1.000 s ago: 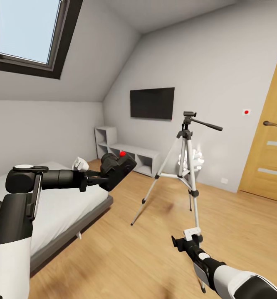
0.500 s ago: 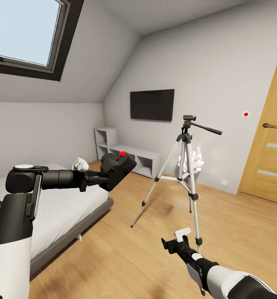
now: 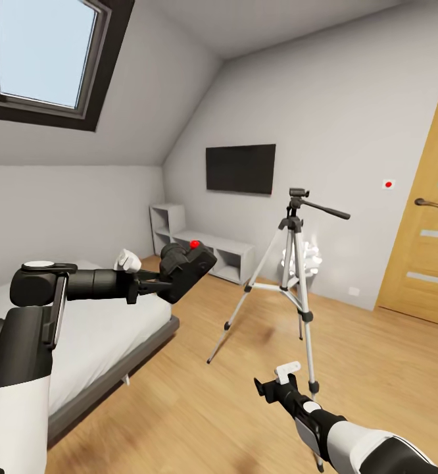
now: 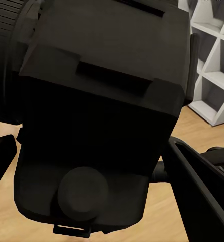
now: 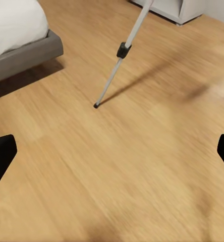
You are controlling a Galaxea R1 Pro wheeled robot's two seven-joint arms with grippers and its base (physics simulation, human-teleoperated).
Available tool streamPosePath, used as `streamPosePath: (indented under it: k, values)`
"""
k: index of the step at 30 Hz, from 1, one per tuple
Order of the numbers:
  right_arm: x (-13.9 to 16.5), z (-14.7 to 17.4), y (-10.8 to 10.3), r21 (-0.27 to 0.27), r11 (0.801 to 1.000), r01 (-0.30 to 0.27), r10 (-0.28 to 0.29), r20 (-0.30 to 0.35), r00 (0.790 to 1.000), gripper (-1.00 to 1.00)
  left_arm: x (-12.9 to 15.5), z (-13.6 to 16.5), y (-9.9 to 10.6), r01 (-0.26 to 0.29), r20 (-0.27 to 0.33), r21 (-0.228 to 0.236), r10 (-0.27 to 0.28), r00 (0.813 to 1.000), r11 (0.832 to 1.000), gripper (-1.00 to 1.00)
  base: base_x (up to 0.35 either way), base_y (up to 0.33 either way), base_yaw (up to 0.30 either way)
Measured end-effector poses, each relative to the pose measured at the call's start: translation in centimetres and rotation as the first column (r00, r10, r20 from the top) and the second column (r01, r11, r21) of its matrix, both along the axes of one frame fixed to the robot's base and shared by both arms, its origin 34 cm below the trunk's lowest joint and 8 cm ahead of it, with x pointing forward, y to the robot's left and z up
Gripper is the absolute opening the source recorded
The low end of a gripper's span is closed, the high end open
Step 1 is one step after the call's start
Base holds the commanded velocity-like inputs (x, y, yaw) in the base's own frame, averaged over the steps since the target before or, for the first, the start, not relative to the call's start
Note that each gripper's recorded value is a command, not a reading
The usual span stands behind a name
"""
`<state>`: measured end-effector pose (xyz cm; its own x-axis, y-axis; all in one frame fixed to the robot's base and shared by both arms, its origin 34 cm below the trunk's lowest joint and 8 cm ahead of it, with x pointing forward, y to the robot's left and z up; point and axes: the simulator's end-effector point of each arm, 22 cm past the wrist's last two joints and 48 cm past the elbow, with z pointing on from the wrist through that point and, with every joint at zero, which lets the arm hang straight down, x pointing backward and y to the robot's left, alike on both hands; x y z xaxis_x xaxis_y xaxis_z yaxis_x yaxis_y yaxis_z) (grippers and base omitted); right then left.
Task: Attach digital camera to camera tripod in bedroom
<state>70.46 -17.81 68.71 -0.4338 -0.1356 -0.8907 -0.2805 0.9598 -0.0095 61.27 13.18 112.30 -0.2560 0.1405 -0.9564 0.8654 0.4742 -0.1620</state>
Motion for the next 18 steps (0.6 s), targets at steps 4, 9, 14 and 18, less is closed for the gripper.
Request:
streamPosePath:
  k: [4, 9, 14, 18]
  values:
    - [0.0, 0.7, 0.0, 0.0, 1.0, 0.0, 0.0, 0.0, 1.0, 1.0, 0.0, 0.7, 0.0, 0.0, 0.0, 0.0, 0.0, 1.0, 1.0, -1.0, 0.0, 0.0, 0.0]
    - [0.0, 1.5, 0.0, 0.0, 1.0, 0.0, 0.0, -0.001, 1.0, 1.0, 0.1, 1.5, 0.0, 0.001, 0.0, 0.001, -0.001, 1.0, 1.0, -1.0, 0.0, 0.0, 0.0]
    - [0.1, 2.3, 0.0, 0.0, 1.0, 0.0, 0.0, -0.001, 1.0, 1.0, 0.1, 2.3, -0.1, 0.003, -0.001, 0.003, -0.003, 1.0, 1.0, -1.0, 0.0, 0.0, 0.0]
    - [0.1, 3.0, 0.0, 0.0, 1.0, 0.0, 0.0, -0.001, 1.0, 1.0, 0.1, 3.0, -0.1, 0.004, -0.001, 0.004, -0.004, 1.0, 1.0, -1.0, 0.0, 0.0, 0.0]
